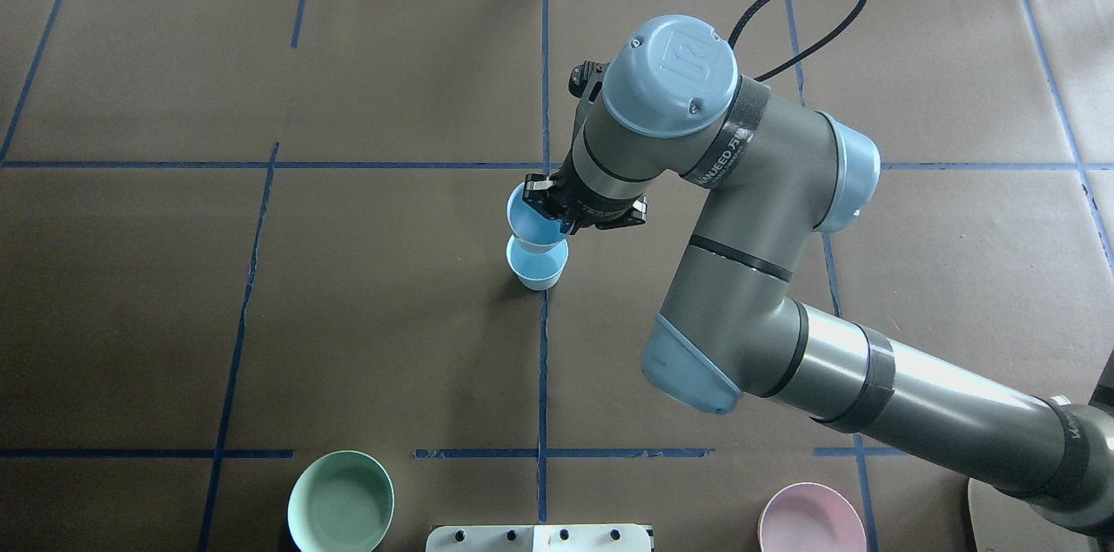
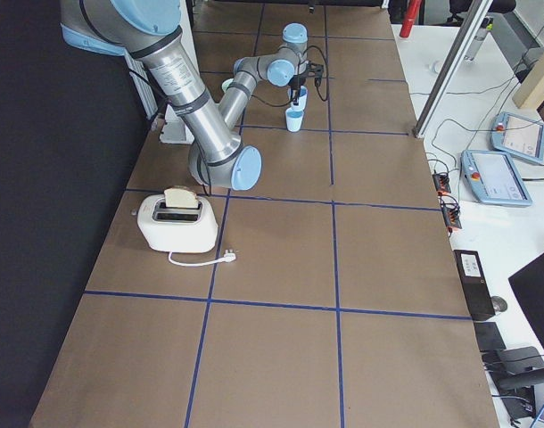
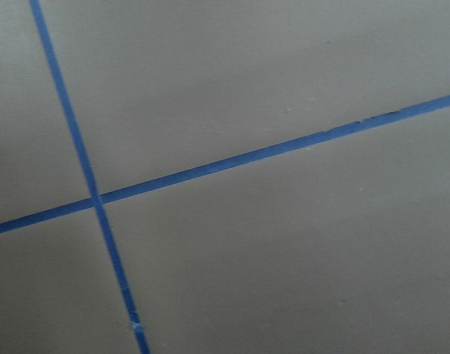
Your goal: Stack blue cups with both arms
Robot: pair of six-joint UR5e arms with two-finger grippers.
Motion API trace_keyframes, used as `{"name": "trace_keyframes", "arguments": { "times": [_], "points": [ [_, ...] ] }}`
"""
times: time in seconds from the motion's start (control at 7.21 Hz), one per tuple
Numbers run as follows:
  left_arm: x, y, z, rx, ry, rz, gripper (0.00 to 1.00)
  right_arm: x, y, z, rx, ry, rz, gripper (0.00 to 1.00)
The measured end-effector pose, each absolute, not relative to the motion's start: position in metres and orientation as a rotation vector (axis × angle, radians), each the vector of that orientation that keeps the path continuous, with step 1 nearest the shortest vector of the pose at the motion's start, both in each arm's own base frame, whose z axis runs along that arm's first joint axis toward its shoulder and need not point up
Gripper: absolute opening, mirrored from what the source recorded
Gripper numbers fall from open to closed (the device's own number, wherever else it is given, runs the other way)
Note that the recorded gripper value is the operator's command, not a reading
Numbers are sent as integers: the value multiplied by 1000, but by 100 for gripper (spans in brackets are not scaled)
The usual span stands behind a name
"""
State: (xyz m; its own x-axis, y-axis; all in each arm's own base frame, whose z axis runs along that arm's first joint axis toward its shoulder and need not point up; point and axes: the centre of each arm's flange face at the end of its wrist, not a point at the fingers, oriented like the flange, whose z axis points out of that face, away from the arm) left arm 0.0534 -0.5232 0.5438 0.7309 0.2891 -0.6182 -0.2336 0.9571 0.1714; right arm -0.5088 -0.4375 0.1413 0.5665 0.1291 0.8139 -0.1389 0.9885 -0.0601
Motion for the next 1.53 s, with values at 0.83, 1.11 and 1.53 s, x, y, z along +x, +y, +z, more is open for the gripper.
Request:
{"name": "trace_keyframes", "arguments": {
  "times": [0.83,1.11,1.53],
  "points": [
    [51,-521,547,81,693,286,100,-515,-431,143,16,-950,147,100],
    [48,-521,548,81,693,281,100,-496,-437,142,35,-965,158,100],
    [11,-523,576,52,744,216,100,-393,-474,205,161,-913,102,100]
  ]
}}
